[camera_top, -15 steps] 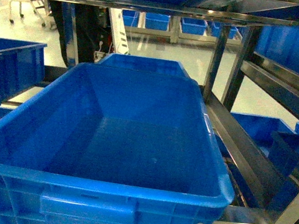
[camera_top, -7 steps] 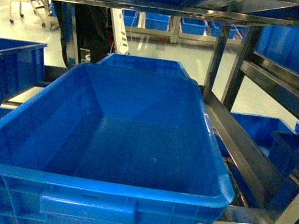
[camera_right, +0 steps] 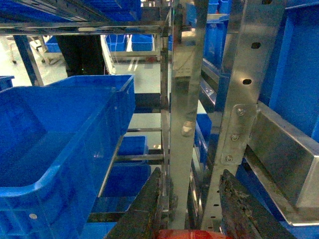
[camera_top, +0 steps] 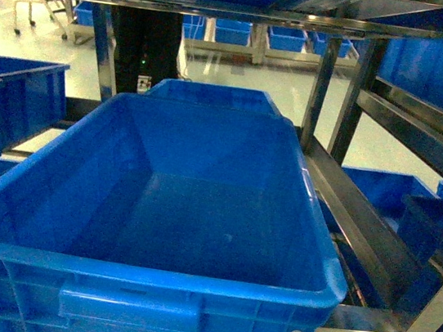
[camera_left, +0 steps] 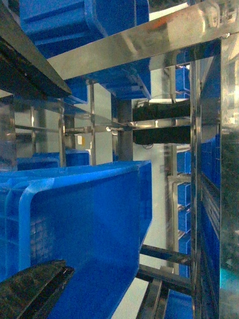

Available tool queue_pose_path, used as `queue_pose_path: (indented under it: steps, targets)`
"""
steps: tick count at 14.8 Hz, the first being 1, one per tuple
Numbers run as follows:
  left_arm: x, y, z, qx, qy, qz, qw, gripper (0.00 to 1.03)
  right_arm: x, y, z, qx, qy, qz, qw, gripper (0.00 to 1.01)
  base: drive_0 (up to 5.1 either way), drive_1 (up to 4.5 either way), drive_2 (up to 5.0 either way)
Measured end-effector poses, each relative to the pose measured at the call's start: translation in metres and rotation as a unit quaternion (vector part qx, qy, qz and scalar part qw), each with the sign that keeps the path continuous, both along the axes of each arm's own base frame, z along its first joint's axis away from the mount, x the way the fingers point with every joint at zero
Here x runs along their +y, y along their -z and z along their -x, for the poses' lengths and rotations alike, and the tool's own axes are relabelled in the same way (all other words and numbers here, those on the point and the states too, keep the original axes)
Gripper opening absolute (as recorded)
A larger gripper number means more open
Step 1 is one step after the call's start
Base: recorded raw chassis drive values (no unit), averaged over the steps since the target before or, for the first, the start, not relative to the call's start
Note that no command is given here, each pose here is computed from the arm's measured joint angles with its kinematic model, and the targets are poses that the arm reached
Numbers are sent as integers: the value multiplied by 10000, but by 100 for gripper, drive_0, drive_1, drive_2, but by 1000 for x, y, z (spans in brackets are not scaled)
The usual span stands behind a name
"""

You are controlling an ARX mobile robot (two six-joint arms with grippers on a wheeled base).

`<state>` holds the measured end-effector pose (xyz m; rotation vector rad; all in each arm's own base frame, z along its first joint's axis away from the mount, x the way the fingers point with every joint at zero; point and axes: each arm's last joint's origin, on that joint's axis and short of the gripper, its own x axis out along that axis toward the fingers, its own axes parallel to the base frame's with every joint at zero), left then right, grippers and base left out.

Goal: Pick red block from blue box to shelf

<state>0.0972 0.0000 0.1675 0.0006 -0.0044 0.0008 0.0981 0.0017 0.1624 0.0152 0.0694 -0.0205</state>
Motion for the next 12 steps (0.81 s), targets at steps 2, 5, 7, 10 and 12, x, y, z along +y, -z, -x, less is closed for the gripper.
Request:
queue_pose_path:
  steps: [2, 5, 7, 10, 12]
  targets:
    - [0, 0, 0, 0, 0, 0, 10000, 98, 0, 1, 0, 172, -76, 1, 9998, 28, 0, 0, 0]
    - [0, 0, 0, -2, 2, 0, 10000, 98, -1, 0, 0, 916, -657, -138, 9935, 28, 0, 0, 0]
    - [0, 0, 0, 0, 0, 0, 10000, 98, 0, 1, 0, 965, -695, -161, 9928, 28, 0, 0, 0]
    - [0, 0, 0, -2, 2, 0, 10000, 98, 12, -2, -13, 1072, -1081, -287, 9879, 28, 0, 0, 0]
    - [0, 0, 0, -2, 2, 0, 10000, 98, 24, -20, -35, 995, -1408, -432, 9841, 28, 0, 0, 0]
